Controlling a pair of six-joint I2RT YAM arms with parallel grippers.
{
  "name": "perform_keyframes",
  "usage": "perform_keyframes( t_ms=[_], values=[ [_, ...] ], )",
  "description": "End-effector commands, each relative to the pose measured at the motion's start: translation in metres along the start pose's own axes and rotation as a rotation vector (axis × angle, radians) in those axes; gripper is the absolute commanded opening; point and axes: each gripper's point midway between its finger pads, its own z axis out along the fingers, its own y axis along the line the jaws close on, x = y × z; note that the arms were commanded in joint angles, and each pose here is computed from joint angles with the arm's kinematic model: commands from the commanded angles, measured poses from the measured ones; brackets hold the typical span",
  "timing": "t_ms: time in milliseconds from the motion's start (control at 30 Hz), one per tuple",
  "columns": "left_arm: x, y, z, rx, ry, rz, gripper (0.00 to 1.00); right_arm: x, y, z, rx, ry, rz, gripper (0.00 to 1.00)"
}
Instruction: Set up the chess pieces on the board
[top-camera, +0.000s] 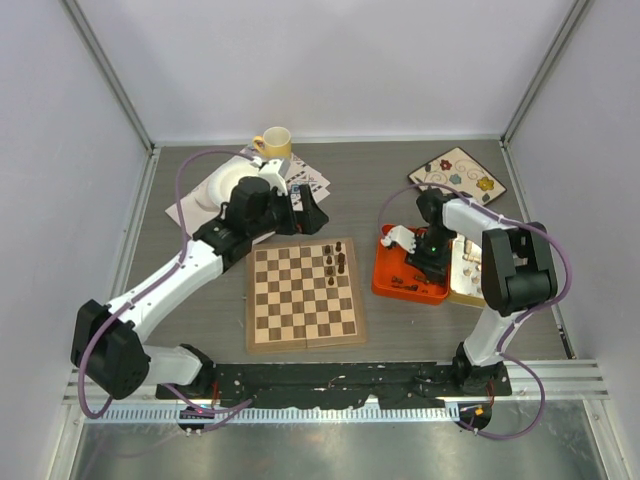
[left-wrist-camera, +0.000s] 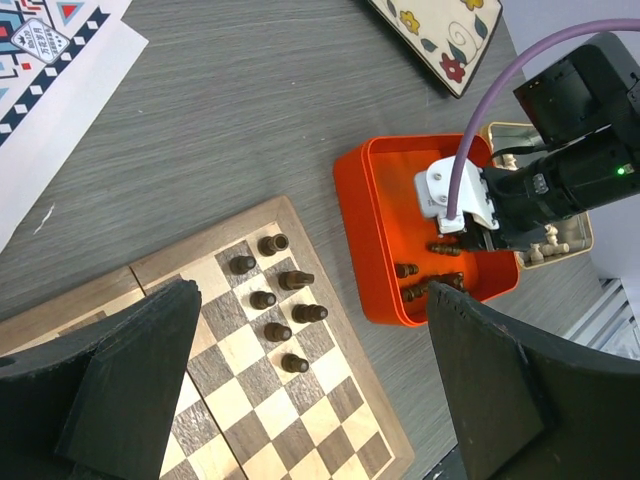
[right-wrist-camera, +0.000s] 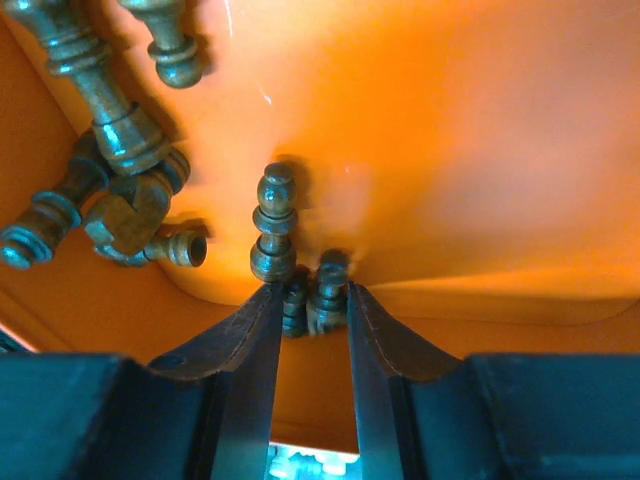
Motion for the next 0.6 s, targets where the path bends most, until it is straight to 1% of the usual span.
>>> perform_keyframes(
  t_ms=[0, 67, 133, 267, 400, 567],
  values=[
    [-0.019, -0.01, -0.01, 0.04, -0.085, -0.017, 1.0, -0.006, -0.015, 0.007, 0.071, -0.021, 0.017, 0.35],
    [-0.019, -0.009, -0.012, 0.04, -0.087, -0.024, 1.0, -0.009, -0.018, 0.01, 0.081, -0.034, 0.028, 0.31],
    [-0.019, -0.011, -0.013, 0.045, -0.09, -0.027, 1.0, -0.012, -0.022, 0.011, 0.09, -0.045, 0.031, 0.26],
    [-0.015, -0.011, -0.013, 0.053, -0.084, -0.039, 1.0, -0.031, -0.034, 0.005, 0.12, -0.115, 0.04, 0.19],
    [-0.016, -0.015, -0.013, 0.073, -0.086, -0.048, 0.99, -0.058, -0.047, -0.003, 0.127, -0.178, 0.029, 0.17],
    [-0.015, -0.018, -0.012, 0.092, -0.081, -0.058, 1.0, -0.089, -0.054, -0.004, 0.088, -0.249, 0.064, 0.18]
  ],
)
